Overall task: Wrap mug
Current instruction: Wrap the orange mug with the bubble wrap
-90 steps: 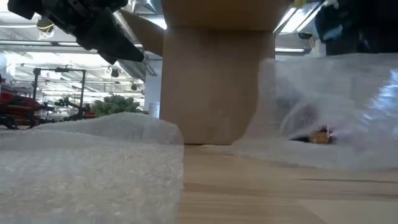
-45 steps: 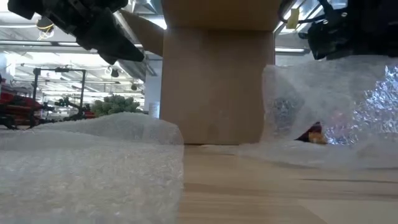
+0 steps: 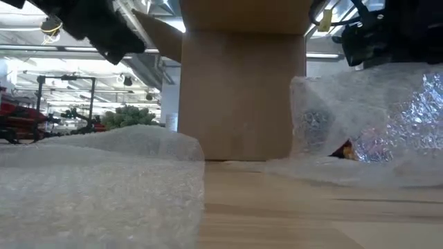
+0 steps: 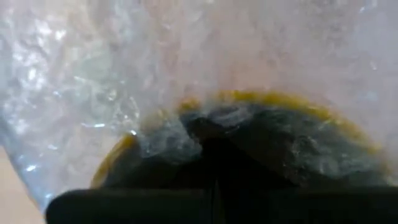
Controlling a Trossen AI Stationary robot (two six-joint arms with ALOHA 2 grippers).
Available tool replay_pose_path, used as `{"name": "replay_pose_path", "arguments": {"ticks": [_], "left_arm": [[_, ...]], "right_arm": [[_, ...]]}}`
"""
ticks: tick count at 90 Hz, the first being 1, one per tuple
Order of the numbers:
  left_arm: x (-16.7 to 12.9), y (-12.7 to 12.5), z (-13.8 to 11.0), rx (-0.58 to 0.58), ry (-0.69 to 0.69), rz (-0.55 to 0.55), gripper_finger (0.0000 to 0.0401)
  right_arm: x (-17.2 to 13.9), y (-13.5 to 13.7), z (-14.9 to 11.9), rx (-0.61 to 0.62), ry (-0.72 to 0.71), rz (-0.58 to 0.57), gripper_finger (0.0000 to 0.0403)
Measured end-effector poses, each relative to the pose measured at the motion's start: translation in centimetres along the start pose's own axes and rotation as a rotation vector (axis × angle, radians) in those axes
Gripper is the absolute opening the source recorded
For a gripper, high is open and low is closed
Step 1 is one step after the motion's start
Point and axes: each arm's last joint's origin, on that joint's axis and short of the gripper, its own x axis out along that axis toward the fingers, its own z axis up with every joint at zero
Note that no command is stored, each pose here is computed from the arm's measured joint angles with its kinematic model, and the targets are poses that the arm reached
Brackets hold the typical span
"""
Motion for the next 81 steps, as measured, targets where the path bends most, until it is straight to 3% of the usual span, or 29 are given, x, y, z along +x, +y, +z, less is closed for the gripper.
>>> {"name": "replay_pose_path", "arguments": {"ticks": [24,57,81], "left_arm": [[3.1,-1.3,-0.3,0.018,0.012,-0.007,0.0000],[9.9,-2.2,-2.0,0.008,-0.112,-0.015,0.0000],[14.8,-1.9,-0.4,0.102,-0.115,0.005,0.0000]], "right_arm": [[0.0,0.1,0.0,0.010,-0.008,0.005,0.0000],[0.1,0.9,0.7,0.062,-0.070,0.088,0.0000],[0.0,1.6,1.1,0.144,-0.115,0.170,0.0000]]}}
